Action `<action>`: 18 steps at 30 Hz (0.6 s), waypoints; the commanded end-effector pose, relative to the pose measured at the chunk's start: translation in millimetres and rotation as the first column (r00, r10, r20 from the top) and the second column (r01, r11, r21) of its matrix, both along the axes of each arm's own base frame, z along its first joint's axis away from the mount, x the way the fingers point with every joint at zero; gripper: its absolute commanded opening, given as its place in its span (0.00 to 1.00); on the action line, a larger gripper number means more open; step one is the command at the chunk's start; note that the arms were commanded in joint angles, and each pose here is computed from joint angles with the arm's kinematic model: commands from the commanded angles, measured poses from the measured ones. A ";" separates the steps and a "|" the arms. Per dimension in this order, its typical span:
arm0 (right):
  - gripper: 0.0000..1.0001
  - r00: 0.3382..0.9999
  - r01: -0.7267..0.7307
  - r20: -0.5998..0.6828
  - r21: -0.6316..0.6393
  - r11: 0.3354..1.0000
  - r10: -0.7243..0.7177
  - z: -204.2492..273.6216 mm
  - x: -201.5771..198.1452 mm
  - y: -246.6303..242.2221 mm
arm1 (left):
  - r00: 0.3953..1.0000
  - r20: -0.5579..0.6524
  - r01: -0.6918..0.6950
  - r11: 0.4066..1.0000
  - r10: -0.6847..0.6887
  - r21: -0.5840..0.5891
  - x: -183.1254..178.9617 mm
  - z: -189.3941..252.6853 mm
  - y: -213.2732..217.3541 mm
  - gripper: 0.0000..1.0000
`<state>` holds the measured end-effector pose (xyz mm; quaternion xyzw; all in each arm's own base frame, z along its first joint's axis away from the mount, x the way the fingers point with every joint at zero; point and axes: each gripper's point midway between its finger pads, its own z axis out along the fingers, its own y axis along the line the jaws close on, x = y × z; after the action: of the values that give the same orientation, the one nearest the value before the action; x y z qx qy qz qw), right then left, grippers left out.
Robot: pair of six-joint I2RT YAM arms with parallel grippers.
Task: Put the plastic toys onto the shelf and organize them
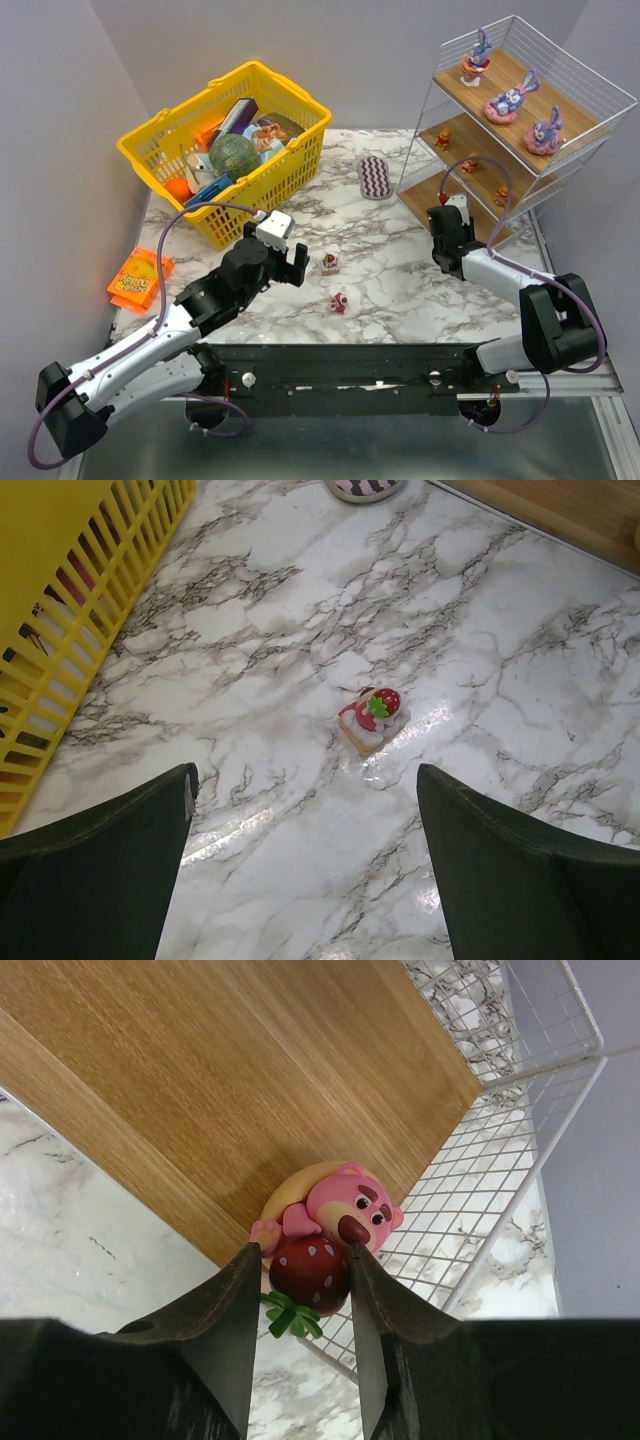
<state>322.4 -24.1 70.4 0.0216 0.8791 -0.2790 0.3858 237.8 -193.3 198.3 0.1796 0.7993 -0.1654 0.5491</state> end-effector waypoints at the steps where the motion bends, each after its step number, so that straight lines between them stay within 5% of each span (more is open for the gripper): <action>1: 0.36 0.998 0.049 0.038 -0.032 0.998 -0.047 7.3 -0.9 -10.7 | 1.000 0.010 0.005 1.000 -0.005 -0.008 0.1 0.7 0.1 0.99; 11: 0.53 0.991 0.075 0.112 -0.024 0.997 -0.071 27.7 -1.3 -14.0 | 1.000 0.005 0.009 1.000 -0.009 -0.009 -0.2 -0.3 -0.9 0.99; 18: 0.55 0.989 0.078 0.128 -0.021 0.997 -0.075 33.1 -1.6 -14.7 | 1.000 0.004 0.009 1.000 -0.009 -0.011 -0.2 -0.4 -1.4 0.99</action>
<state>325.9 -23.1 89.0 0.0397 0.8664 -0.2700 0.4182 237.8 -193.3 198.3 0.1796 0.7993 -0.1654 0.5491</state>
